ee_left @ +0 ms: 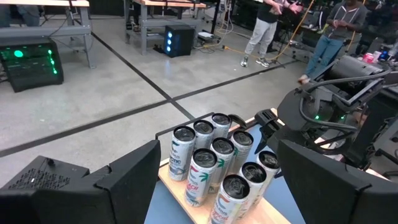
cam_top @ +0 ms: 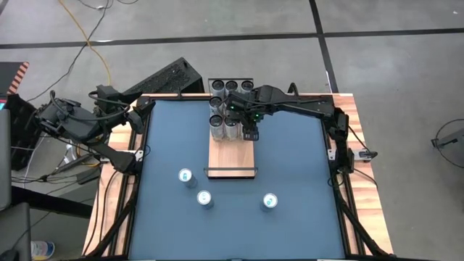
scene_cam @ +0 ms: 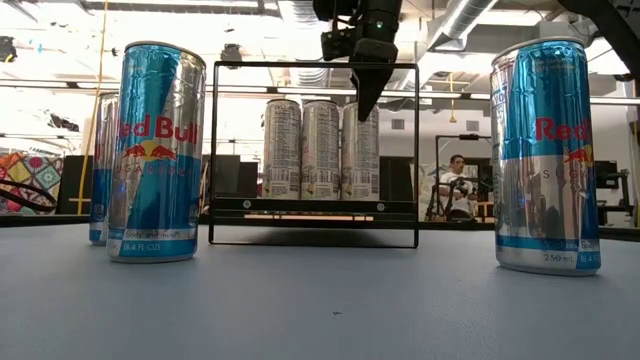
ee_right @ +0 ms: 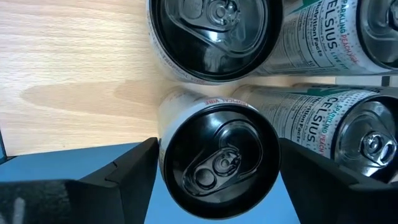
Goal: Place canned beverage on shelf
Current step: Put the white-yellow soda can on the shelf
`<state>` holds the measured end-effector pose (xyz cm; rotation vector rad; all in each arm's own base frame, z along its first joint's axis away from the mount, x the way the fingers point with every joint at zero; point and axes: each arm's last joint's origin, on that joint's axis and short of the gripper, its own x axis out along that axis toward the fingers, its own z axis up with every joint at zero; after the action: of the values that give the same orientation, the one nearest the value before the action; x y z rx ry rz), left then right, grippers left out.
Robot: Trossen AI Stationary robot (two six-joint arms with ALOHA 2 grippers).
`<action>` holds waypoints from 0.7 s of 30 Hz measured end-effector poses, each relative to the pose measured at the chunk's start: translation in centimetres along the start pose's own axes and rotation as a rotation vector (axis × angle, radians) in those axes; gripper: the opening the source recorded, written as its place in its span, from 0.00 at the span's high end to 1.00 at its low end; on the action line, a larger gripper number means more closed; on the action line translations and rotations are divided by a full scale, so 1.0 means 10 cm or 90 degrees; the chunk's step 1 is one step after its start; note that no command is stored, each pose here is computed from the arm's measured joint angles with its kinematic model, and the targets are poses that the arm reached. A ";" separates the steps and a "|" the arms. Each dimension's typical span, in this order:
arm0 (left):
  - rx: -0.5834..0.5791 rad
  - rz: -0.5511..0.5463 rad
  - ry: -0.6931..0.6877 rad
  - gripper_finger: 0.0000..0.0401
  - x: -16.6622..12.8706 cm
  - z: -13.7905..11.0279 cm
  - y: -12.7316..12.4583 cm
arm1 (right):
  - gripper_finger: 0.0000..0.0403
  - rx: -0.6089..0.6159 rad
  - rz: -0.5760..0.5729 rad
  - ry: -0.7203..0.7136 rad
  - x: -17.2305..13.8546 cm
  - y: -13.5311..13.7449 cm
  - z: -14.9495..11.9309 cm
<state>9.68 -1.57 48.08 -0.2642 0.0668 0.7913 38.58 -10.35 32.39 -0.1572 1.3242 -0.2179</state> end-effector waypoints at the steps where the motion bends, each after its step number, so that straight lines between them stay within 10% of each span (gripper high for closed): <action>1: 0.000 0.000 0.000 0.23 0.00 0.00 0.00 | 0.23 0.000 0.000 0.000 0.00 0.00 0.00; 21: 0.000 -0.033 0.024 0.23 0.00 -0.01 -0.02 | 0.23 0.016 -0.019 0.017 -0.60 -0.09 -0.20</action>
<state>9.79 -1.70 48.00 -0.2791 0.0949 0.7347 35.23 -9.69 37.79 -0.1534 1.3451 -0.2626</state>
